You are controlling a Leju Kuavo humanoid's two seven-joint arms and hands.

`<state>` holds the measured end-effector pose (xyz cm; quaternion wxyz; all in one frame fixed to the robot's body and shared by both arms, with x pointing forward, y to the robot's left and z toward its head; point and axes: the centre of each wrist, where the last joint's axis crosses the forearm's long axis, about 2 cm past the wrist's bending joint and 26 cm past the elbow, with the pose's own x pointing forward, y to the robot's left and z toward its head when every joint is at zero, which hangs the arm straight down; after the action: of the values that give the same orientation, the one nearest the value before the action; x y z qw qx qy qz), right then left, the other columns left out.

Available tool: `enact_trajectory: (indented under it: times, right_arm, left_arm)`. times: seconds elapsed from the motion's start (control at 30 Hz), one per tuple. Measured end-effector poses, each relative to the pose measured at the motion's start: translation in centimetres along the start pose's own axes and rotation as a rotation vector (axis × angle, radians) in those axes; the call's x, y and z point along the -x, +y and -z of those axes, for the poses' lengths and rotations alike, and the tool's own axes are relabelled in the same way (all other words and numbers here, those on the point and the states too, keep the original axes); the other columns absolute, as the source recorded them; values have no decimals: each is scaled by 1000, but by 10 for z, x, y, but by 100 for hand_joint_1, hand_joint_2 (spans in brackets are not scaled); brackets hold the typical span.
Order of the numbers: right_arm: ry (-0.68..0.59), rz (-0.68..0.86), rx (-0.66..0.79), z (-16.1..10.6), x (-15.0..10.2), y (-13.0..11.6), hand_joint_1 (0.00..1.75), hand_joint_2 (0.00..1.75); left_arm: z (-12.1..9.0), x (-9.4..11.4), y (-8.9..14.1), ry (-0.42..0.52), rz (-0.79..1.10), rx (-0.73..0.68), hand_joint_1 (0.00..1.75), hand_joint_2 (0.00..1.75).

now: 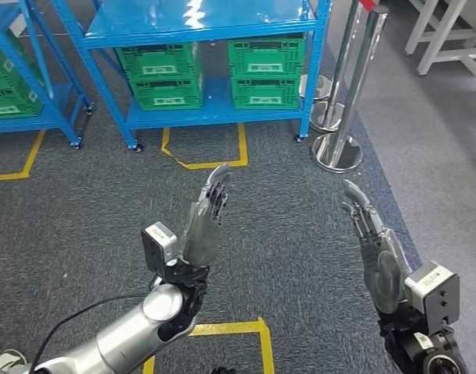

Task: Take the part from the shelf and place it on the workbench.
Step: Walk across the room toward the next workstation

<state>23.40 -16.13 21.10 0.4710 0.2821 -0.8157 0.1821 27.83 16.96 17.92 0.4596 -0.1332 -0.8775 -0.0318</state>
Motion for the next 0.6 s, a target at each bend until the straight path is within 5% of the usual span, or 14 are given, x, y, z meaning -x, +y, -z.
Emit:
enact_trajectory:
  times: [0.6]
  right_arm:
    - [-10,8,-11,2,-1,-1,0,0]
  left_arm:
    - [0,0,-1,-3,-5,12,0,0]
